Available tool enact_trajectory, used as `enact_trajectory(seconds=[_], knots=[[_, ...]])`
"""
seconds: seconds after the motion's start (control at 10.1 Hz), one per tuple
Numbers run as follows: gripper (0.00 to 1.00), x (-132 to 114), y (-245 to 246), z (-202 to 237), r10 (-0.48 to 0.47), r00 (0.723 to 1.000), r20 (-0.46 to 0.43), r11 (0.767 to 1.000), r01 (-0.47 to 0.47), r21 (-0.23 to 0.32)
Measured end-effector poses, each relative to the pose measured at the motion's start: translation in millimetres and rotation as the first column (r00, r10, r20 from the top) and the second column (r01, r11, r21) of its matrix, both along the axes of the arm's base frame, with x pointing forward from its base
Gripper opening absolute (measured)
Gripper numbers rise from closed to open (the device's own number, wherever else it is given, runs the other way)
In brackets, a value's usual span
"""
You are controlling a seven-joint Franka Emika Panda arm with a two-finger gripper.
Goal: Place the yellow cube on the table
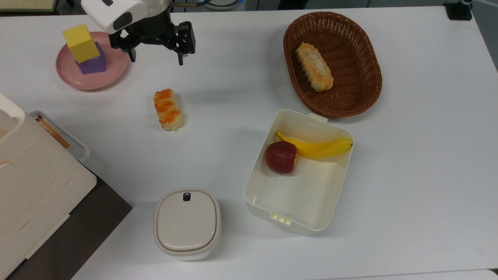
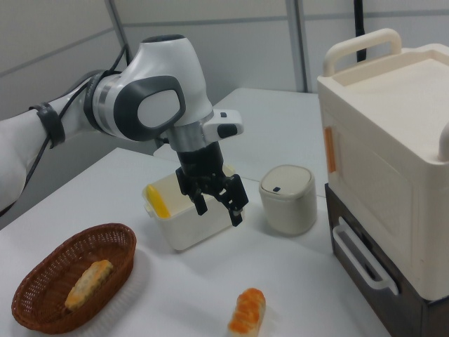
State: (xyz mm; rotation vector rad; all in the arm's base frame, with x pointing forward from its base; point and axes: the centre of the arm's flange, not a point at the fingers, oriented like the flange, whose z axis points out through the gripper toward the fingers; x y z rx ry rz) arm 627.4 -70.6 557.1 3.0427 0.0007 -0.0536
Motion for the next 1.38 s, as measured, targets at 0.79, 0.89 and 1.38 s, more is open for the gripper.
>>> enact_trajectory(seconds=[0.79, 0.89, 1.38], knots=[[1.0, 0.7, 7.5, 0.3, 0.009, 1.0, -0.001, 1.0, -0.009, -0.009], [1.0, 0.6, 6.6, 0.3, 0.007, 1.0, -0.001, 1.0, -0.007, -0.01], [1.0, -2.7, -4.8, 7.1, -0.002, 1.0, 0.009, 1.0, 0.002, -0.012]])
